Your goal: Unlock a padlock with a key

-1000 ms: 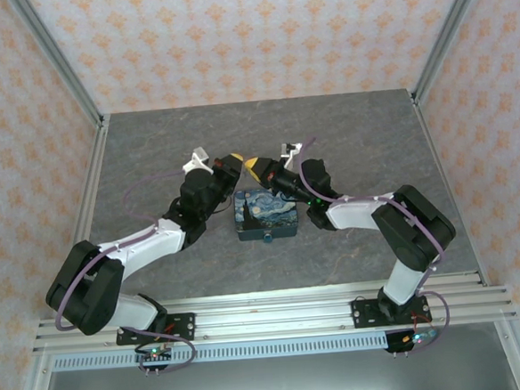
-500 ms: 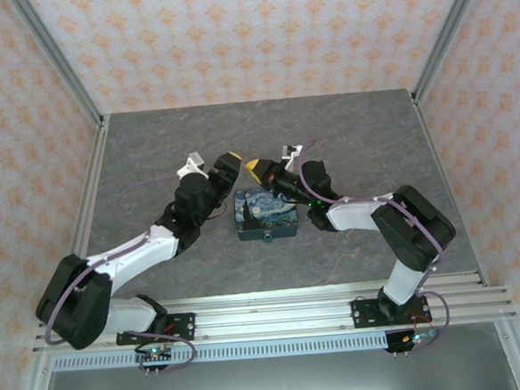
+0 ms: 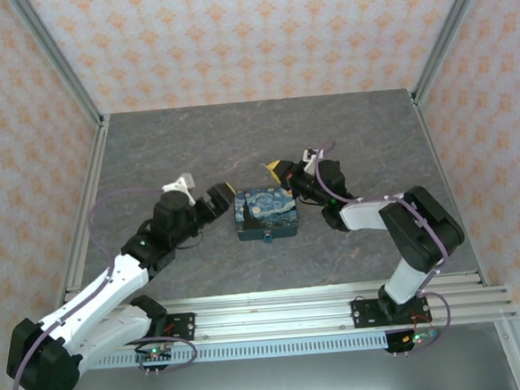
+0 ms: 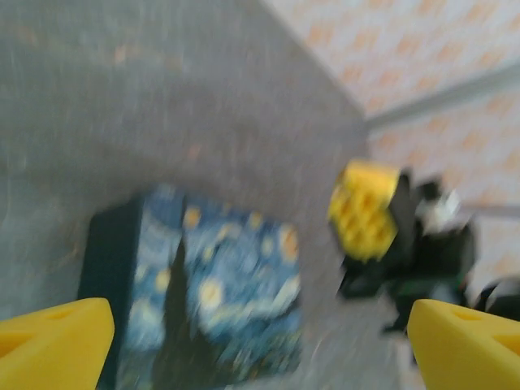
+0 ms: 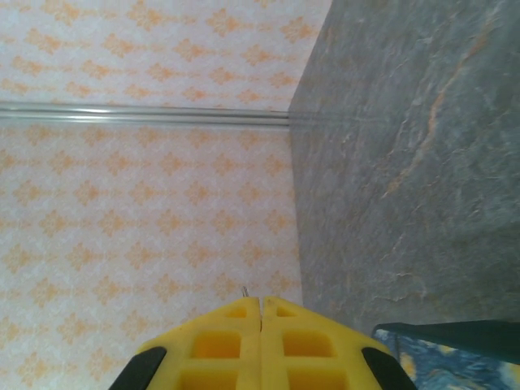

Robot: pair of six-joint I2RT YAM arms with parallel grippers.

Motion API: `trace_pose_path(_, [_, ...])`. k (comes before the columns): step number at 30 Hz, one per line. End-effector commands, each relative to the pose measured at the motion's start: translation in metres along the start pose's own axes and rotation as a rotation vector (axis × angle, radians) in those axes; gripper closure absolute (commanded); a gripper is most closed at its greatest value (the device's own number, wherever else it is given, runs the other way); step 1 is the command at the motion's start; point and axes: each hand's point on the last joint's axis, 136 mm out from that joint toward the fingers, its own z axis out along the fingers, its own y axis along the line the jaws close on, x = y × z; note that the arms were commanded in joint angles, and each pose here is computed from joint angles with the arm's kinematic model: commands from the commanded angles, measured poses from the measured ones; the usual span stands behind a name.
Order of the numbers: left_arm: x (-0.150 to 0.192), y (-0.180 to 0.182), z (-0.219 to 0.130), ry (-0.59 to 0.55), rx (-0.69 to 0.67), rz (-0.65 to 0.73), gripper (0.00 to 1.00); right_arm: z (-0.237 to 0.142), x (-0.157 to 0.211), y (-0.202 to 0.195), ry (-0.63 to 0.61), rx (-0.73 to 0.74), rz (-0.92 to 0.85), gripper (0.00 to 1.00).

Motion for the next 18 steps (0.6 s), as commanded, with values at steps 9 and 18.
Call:
trace_pose_path(9, [0.111, 0.022, 0.027, 0.264, -0.006, 0.309, 0.31, 0.001, -0.001, -0.023, -0.008, 0.051, 0.055, 1.00])
trace_pose_path(18, [0.135, 0.028, 0.072, 0.288, -0.036, 0.431, 0.41, -0.001, 0.003, -0.038, -0.012, 0.079, 0.069, 1.00])
